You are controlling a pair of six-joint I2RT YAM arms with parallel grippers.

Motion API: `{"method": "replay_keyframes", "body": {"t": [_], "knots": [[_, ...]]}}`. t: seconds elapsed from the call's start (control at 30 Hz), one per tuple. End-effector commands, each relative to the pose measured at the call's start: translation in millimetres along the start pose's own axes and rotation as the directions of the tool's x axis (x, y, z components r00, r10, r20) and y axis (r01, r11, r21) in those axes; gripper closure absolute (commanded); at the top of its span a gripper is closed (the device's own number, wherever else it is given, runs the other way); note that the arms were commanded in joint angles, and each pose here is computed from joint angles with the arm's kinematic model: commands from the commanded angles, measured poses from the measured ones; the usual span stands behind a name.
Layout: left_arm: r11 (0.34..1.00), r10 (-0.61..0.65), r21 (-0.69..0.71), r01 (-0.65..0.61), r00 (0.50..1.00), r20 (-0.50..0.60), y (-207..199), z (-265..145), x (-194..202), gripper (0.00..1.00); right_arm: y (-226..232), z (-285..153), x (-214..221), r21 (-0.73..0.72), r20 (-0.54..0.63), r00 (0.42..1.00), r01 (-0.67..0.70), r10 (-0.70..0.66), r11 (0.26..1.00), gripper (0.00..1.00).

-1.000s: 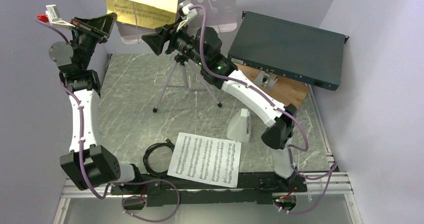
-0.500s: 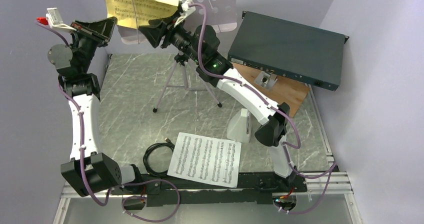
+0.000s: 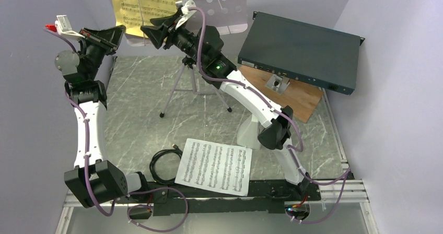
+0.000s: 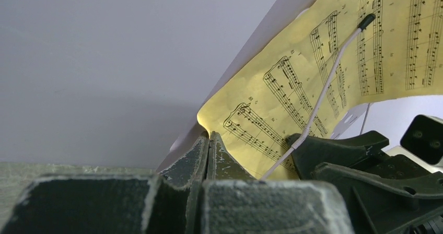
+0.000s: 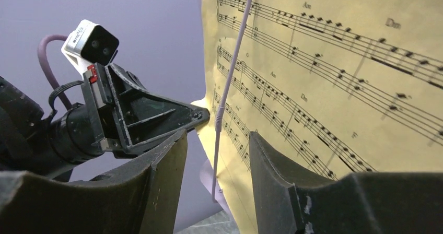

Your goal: Set up the instrument practice props

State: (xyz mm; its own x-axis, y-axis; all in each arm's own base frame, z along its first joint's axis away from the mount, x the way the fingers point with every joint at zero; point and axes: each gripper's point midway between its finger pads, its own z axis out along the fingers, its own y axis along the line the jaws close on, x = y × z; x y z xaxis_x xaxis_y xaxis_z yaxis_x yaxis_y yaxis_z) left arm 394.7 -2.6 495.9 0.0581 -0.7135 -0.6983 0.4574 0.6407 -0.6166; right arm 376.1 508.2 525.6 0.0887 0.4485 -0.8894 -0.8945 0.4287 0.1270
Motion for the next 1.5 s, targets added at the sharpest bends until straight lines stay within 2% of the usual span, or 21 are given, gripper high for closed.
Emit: {"method": "replay_keyframes", "body": {"t": [0.0,0.2,0.33,0.47,0.67,0.77,0.83,0.9,0.93,1.13,1.2,1.47], "knots": [[0.996,0.07,0.059,-0.072,0.997,0.022,-18,-8,-3,1.0,10,6,-28,-0.056,0.094,0.994,0.068,-0.062,0.996,0.5],[0.996,0.037,0.074,-0.04,0.998,0.043,-14,-12,2,1.0,16,9,-22,-0.101,0.113,0.989,0.112,-0.1,0.989,0.54],[0.996,0.019,0.08,-0.025,0.997,0.072,-11,-15,3,1.0,15,11,-25,-0.099,0.143,0.982,0.138,-0.123,0.985,0.69],[0.995,-0.033,0.097,0.021,0.991,0.128,-7,-19,2,1.0,16,12,-25,-0.111,0.16,0.977,0.158,-0.14,0.981,0.78],[0.992,-0.079,0.115,0.056,0.974,0.214,3,-26,0,1.0,16,14,-20,-0.119,0.169,0.973,0.176,-0.155,0.977,0.89],[0.989,-0.096,0.138,0.062,0.962,0.257,2,-31,-4,1.0,16,15,-19,-0.122,0.173,0.971,0.185,-0.163,0.975,0.9],[0.987,-0.107,0.145,0.069,0.956,0.272,2,-33,-5,1.0,16,14,-21,-0.118,0.171,0.972,0.184,-0.163,0.976,0.83],[0.985,-0.121,0.149,0.081,0.952,0.28,3,-33,-5,1.0,15,13,-23,-0.107,0.165,0.973,0.178,-0.159,0.978,0.66],[0.984,-0.131,0.155,0.09,0.951,0.28,3,-34,-5,1.0,15,12,-24,-0.101,0.162,0.974,0.178,-0.16,0.979,0.61],[0.974,-0.178,0.186,0.126,0.939,0.294,2,-33,-5,1.0,15,5,-40,-0.075,0.139,0.975,0.185,-0.173,0.98,0.5],[0.974,-0.185,0.186,0.133,0.937,0.298,3,-34,-4,1.0,11,-1,-55,-0.027,0.121,0.979,0.171,-0.167,0.985,0.48],[0.979,-0.18,0.147,0.143,0.942,0.284,13,-37,6,1.0,-10,-42,-62,0.17,-0.046,0.997,0.06,-0.053,0.984,0.41]]}}
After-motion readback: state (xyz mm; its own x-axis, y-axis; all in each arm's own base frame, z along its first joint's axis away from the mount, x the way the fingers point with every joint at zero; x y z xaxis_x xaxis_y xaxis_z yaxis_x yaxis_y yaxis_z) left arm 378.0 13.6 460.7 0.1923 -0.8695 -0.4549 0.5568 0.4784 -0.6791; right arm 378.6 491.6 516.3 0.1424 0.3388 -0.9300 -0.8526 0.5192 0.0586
